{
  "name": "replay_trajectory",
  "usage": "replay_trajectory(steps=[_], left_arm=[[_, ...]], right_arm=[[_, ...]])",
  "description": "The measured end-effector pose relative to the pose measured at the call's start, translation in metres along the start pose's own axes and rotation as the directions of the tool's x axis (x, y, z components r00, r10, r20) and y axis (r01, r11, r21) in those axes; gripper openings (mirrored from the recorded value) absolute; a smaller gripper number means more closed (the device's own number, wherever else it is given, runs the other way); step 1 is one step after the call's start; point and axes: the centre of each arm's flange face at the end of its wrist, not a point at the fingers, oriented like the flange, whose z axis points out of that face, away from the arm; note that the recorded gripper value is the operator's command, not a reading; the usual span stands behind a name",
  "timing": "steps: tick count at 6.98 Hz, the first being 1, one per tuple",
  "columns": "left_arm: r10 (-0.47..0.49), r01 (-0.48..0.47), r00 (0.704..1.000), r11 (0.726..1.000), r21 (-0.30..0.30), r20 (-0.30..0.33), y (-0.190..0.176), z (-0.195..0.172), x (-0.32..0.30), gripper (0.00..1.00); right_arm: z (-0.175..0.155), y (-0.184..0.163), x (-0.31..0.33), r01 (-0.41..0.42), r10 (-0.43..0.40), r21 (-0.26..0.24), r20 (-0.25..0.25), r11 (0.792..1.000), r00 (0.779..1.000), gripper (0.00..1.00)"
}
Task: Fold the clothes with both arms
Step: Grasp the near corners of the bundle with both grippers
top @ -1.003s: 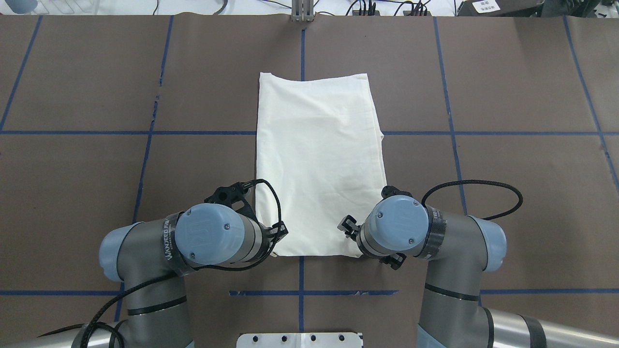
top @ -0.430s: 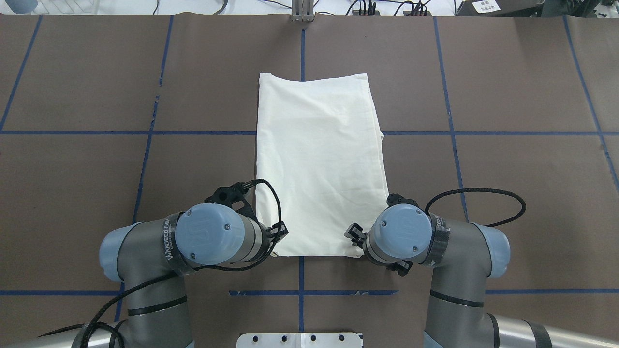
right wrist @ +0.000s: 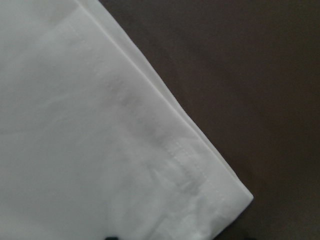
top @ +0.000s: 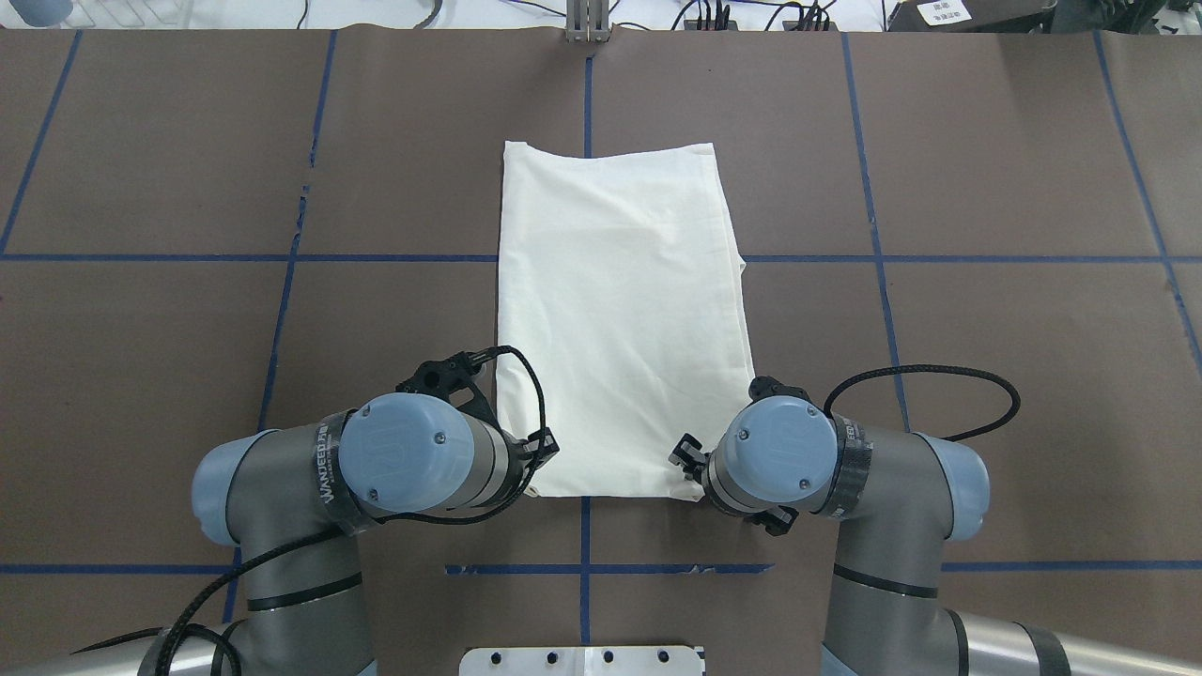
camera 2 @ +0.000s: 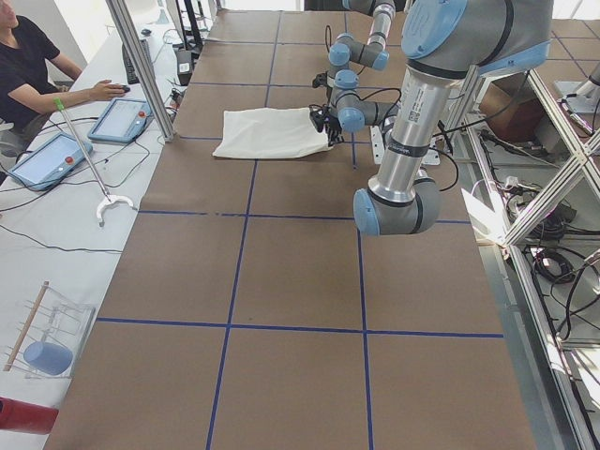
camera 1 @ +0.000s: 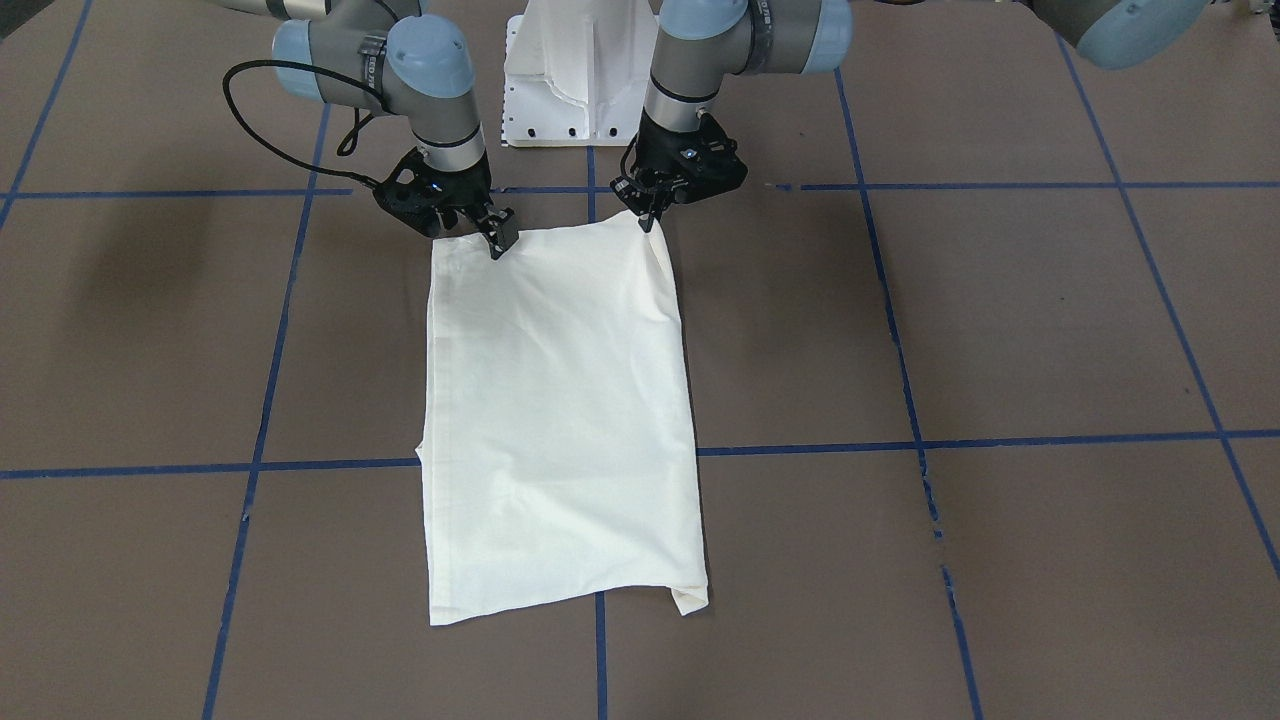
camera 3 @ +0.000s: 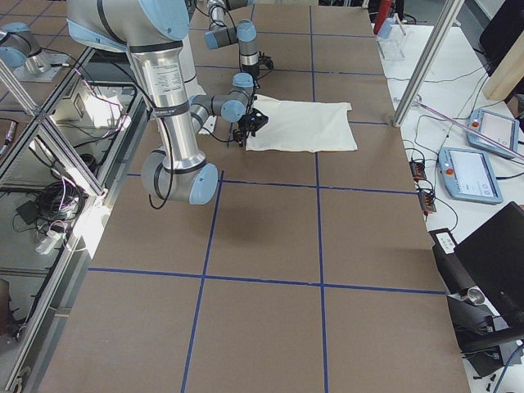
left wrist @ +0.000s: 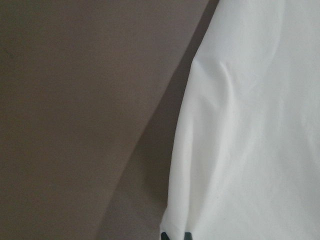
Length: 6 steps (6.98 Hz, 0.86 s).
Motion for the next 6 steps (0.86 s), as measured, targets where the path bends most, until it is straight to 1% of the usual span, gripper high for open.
replay_trajectory(steps=[1, 3, 6], left_arm=[[0.000, 0.000, 1.000, 1.000, 0.000, 0.001, 0.000, 0.000, 0.000, 0.00], [0.000, 0.000, 1.000, 1.000, 0.001, 0.002, 0.000, 0.001, 0.000, 0.00], [0.000, 0.000, 1.000, 1.000, 0.001, 0.002, 0.000, 0.001, 0.000, 0.00]], right_arm=[[-0.002, 0.001, -0.002, 0.001, -0.001, -0.003, 0.005, 1.000, 1.000, 0.00], [-0.005, -0.002, -0.004, -0.003, 0.003, -0.002, 0.009, 1.000, 1.000, 0.00], [-0.015, -0.004, -0.013, -0.009, 0.010, -0.004, 0.032, 1.000, 0.999, 0.00]])
